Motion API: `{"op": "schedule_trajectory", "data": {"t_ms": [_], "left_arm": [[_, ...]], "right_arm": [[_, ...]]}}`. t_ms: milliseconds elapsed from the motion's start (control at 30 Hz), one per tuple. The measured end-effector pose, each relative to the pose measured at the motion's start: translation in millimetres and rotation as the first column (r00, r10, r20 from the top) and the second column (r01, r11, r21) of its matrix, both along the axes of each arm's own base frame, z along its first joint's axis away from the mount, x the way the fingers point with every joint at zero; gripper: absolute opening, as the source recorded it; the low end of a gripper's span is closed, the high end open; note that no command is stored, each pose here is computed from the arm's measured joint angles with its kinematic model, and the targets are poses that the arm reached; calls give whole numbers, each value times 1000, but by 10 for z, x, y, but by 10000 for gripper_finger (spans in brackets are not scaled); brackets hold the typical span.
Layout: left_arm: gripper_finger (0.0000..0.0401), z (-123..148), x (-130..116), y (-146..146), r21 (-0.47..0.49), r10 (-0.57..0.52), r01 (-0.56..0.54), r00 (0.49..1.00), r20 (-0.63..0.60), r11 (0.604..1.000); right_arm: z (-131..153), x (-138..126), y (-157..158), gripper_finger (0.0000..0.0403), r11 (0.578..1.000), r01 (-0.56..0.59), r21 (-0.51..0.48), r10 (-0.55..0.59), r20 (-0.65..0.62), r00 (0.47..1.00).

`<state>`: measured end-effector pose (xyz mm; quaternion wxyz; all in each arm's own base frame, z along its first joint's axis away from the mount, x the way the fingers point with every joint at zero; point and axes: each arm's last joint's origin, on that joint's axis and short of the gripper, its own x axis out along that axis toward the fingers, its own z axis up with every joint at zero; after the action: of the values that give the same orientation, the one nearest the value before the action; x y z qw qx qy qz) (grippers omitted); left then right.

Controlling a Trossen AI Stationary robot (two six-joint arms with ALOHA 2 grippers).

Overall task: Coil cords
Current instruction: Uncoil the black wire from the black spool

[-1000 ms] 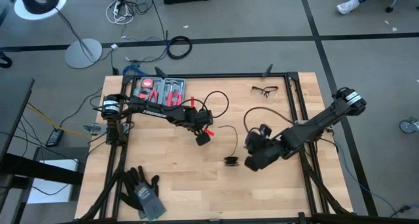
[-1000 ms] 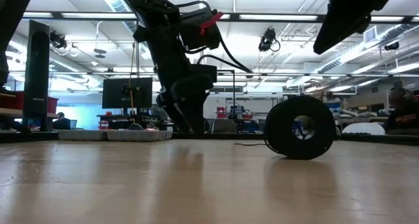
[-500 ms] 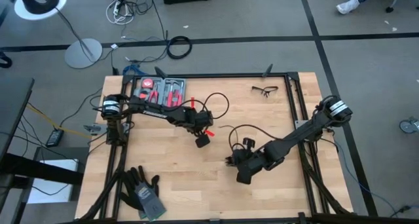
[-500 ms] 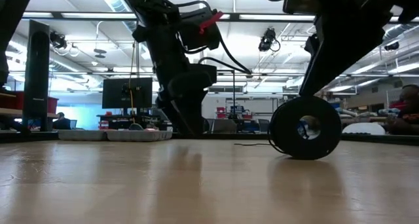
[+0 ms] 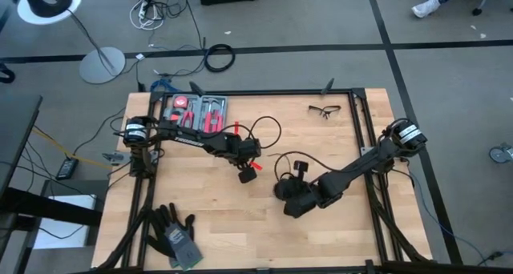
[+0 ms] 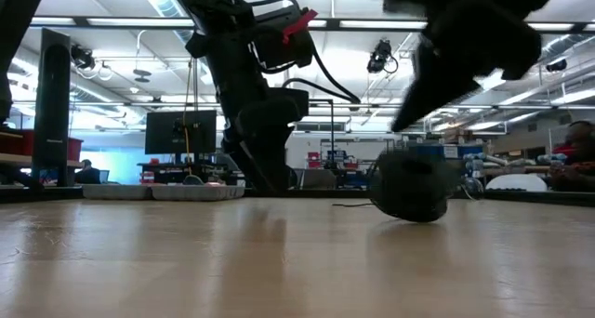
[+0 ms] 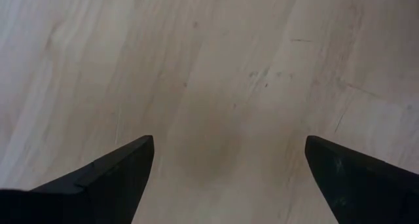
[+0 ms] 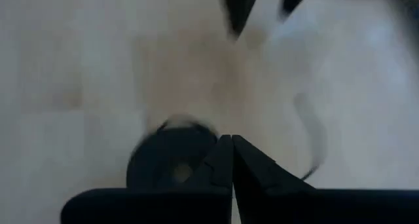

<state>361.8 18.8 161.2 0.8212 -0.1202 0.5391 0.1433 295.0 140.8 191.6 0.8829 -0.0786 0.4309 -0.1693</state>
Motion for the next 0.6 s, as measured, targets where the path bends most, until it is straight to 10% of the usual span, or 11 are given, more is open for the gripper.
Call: {"op": "schedule_trajectory", "data": {"t_ms": [267,600], "left_arm": [[400,2,4,1,3,1,-1,1000,4,1000],[400,14,33,2,16,-24,23,999,34,1000]], "right_arm": [[-97,-36,-24,1,978,-118,-170,111,-52,992],[-22,-115,55,11,1000,14,13,-15,52,999]]}}
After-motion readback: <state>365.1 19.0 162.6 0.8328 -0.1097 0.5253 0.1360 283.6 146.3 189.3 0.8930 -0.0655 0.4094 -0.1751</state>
